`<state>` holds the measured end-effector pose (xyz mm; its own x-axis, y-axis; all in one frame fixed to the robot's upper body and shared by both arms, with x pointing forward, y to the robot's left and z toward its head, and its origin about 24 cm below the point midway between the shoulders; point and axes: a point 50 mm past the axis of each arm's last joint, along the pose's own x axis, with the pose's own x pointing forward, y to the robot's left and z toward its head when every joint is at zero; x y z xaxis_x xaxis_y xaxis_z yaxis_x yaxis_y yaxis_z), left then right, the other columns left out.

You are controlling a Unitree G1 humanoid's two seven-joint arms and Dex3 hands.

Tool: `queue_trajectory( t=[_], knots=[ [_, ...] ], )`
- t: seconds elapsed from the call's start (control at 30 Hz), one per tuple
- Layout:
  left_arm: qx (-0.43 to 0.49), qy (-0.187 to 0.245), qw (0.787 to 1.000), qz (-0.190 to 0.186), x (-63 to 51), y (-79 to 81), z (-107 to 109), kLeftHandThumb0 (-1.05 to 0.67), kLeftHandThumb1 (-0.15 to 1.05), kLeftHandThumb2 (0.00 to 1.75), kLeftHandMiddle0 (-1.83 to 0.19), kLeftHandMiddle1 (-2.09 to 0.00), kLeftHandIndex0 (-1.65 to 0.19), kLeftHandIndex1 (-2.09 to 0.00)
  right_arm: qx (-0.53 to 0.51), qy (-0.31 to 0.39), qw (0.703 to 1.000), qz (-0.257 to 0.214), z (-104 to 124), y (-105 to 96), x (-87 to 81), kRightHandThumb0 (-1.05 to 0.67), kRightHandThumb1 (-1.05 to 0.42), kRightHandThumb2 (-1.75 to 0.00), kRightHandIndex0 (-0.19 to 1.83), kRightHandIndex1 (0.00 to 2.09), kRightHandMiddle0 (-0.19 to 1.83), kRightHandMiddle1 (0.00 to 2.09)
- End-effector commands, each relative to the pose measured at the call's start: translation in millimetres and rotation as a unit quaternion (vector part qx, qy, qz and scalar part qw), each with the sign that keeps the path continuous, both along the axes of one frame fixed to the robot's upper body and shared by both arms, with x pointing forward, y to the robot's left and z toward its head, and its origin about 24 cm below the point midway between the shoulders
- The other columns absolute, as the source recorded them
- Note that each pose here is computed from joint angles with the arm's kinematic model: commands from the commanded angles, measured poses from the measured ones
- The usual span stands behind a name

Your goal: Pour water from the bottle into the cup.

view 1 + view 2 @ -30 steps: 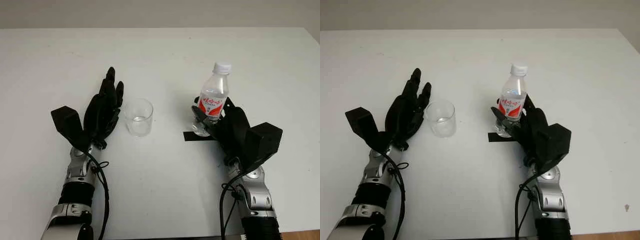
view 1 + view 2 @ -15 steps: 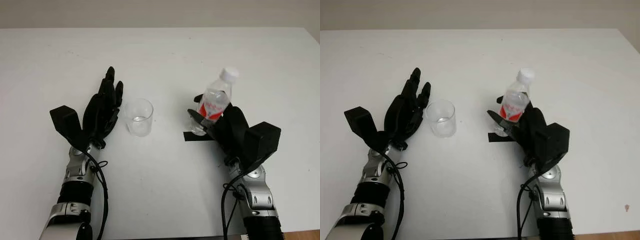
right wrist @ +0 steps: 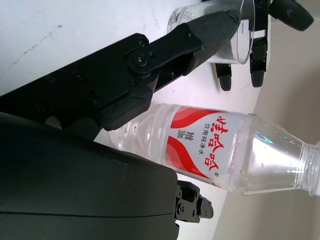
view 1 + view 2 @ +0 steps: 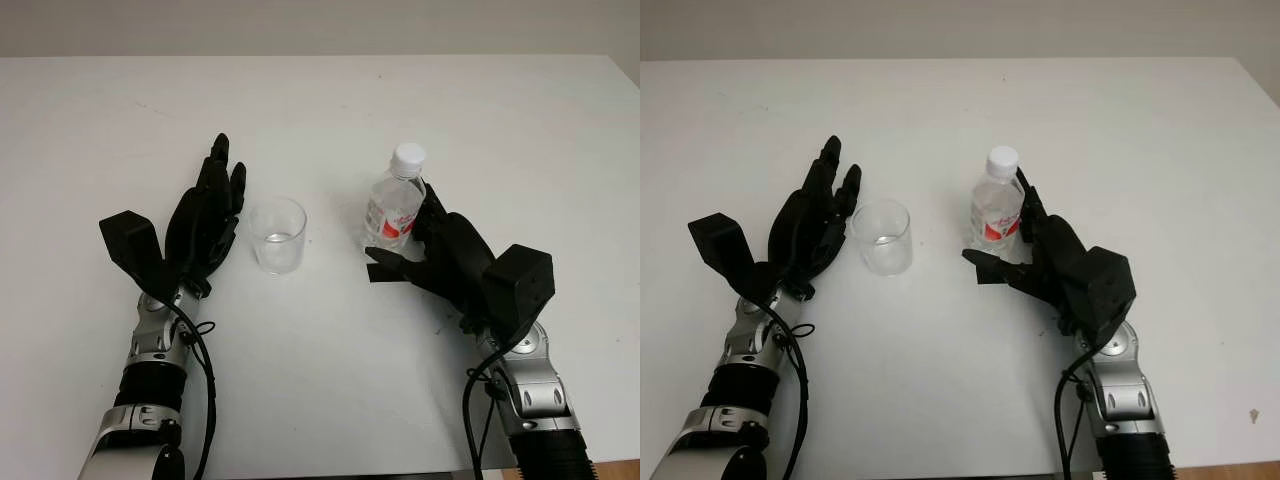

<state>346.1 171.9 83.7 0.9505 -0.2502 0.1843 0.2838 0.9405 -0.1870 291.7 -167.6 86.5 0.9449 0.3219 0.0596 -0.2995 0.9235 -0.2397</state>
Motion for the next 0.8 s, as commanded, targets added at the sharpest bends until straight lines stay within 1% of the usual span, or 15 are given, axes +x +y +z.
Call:
queue_trajectory(
  t=[0.0, 0.23, 0.4, 0.57, 0.77],
  knots=[
    [-0.002, 0.031, 0.999, 0.005, -5.7, 4.8, -16.4, -0.86, 1.05, 0.68, 0.17, -0.05, 0.19, -0.02, -0.007, -0.005, 1.000, 0.001, 1.5, -1.9, -0.8, -1.03, -0.88, -0.06, -0.19, 0.00, -0.19, 0.00],
    [-0.002, 0.031, 0.999, 0.007, -6.2, 4.5, -16.3, -0.85, 1.05, 0.68, 0.17, -0.06, 0.19, -0.03, -0.013, -0.015, 1.000, -0.023, 3.5, -4.9, -0.7, -1.05, -0.88, -0.06, -0.19, 0.00, -0.19, 0.00],
    [0.003, 0.030, 1.000, 0.008, -6.2, 4.4, -16.3, -0.85, 1.05, 0.69, 0.17, -0.05, 0.19, -0.03, -0.044, -0.046, 0.996, -0.061, 8.0, -16.2, 1.3, -1.05, -0.91, -0.07, -0.19, 0.00, -0.19, 0.00],
    [-0.003, 0.032, 0.999, 0.009, -6.1, 4.1, -16.2, -0.85, 1.05, 0.68, 0.16, -0.06, 0.18, -0.03, -0.016, -0.046, 0.996, -0.081, 10.5, -25.1, 0.3, -1.04, -0.92, -0.06, -0.19, 0.00, -0.19, 0.00],
    [-0.002, 0.031, 0.999, 0.006, -6.0, 3.7, -16.1, -0.86, 1.05, 0.68, 0.17, -0.05, 0.19, -0.03, 0.008, -0.057, 0.994, -0.094, 12.8, -24.2, -1.8, -1.00, -0.92, -0.06, -0.19, 0.00, -0.19, 0.00]
  ],
)
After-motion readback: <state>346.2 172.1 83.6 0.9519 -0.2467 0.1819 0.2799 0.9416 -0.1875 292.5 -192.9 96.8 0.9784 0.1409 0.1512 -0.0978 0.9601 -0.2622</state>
